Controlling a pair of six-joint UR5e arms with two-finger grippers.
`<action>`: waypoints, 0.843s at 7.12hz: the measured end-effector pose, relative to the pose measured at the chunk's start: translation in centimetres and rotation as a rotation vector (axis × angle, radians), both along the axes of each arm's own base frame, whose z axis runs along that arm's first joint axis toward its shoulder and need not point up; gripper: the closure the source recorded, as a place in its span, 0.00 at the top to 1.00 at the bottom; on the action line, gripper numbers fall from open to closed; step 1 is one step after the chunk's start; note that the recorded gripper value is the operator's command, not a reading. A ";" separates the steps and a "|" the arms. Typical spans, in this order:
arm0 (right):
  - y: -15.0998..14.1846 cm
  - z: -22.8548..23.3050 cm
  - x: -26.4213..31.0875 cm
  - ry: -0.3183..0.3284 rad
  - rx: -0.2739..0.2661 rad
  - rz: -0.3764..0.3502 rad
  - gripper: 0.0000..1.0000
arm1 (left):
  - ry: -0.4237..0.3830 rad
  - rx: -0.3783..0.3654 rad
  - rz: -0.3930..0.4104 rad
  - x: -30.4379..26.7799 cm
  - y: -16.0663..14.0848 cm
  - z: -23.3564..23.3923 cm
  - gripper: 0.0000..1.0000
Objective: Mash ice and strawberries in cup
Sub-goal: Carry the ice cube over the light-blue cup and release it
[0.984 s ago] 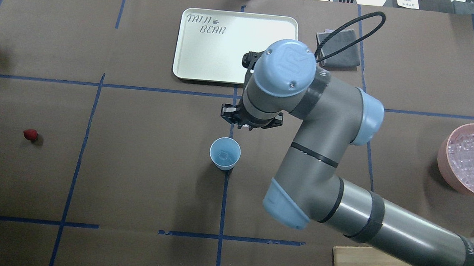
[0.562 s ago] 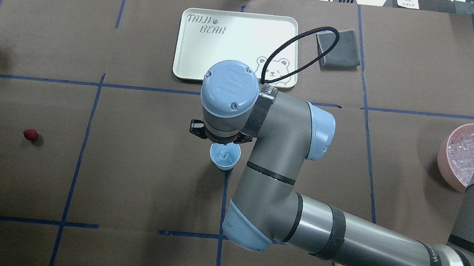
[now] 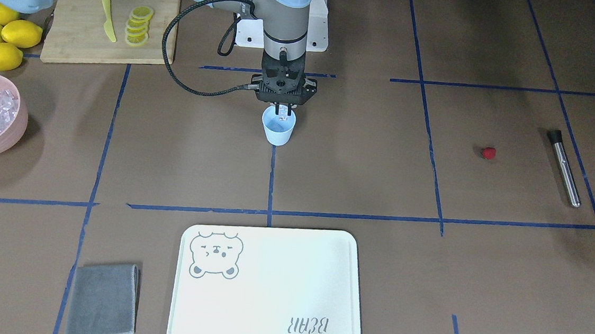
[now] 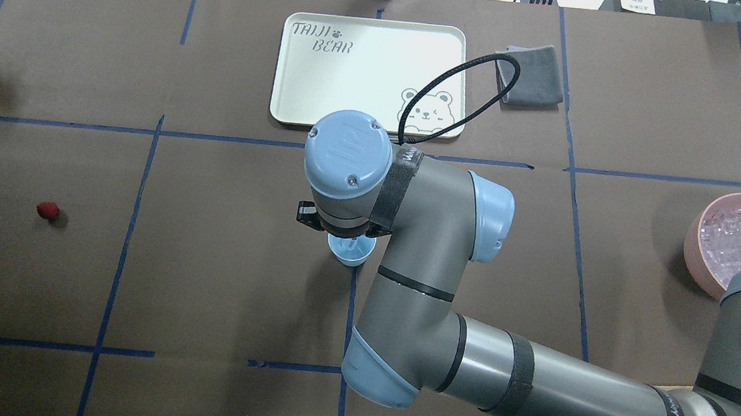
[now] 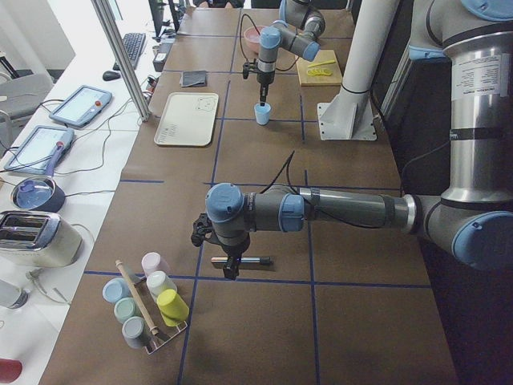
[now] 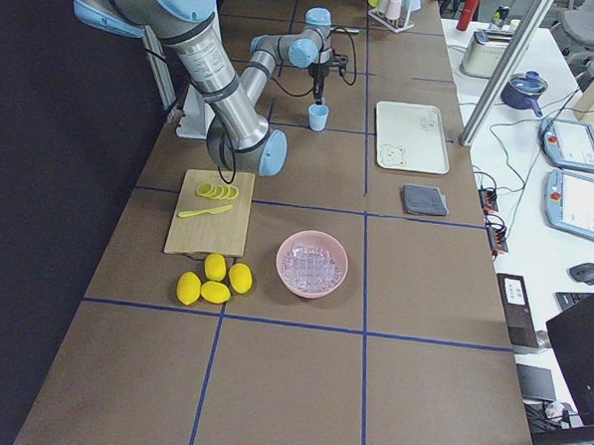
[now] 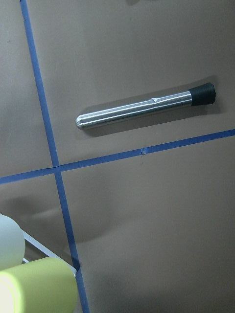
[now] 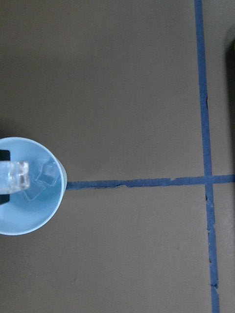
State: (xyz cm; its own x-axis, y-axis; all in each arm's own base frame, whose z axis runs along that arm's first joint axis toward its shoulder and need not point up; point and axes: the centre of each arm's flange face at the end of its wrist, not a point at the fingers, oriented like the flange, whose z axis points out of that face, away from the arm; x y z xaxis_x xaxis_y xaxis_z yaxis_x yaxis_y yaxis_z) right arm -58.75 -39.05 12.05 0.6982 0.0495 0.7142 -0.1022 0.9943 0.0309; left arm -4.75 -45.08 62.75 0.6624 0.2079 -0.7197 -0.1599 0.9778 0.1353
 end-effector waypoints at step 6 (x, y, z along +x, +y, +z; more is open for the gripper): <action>-0.5 -0.5 0.6 -0.008 0.015 0.000 0.99 | -0.001 0.001 0.001 0.0 0.1 0.0 1.00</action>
